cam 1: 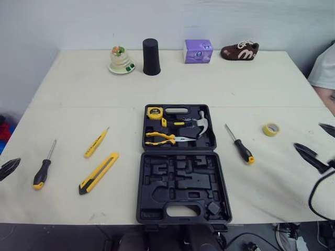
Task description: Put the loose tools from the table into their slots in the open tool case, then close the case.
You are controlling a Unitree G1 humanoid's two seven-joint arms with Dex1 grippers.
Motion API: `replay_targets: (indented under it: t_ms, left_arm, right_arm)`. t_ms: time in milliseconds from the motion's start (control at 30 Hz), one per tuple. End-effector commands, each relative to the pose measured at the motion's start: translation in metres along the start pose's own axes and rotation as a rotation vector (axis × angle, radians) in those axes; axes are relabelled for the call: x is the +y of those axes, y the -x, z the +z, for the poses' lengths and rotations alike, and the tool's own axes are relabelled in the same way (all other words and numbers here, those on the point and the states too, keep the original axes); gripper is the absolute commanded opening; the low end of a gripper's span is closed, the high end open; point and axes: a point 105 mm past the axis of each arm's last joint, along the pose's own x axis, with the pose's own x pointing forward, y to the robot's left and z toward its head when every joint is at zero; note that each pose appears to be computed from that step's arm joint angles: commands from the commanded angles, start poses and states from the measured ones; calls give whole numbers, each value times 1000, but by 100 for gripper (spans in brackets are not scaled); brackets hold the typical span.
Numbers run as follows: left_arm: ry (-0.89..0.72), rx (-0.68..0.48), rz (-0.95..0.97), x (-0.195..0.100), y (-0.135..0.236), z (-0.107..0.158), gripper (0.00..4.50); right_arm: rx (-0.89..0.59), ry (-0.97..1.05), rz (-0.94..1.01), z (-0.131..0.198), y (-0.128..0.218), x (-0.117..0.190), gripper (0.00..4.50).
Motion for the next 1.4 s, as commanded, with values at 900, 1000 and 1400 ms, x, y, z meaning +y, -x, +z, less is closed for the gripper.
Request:
replay_targets:
  t_ms: [900, 1000, 1400]
  left_arm:
    - [183, 396, 58, -59, -45, -38, 181]
    - [168, 348, 64, -57, -47, -31, 107]
    - [-440, -353, -726, -188, -38, 111, 107]
  right_arm:
    - [-368, -51, 501, 97, -101, 109, 450]
    - [-352, -45, 481, 96, -100, 106, 450]
    - [-163, 52, 433, 65, -71, 85, 450]
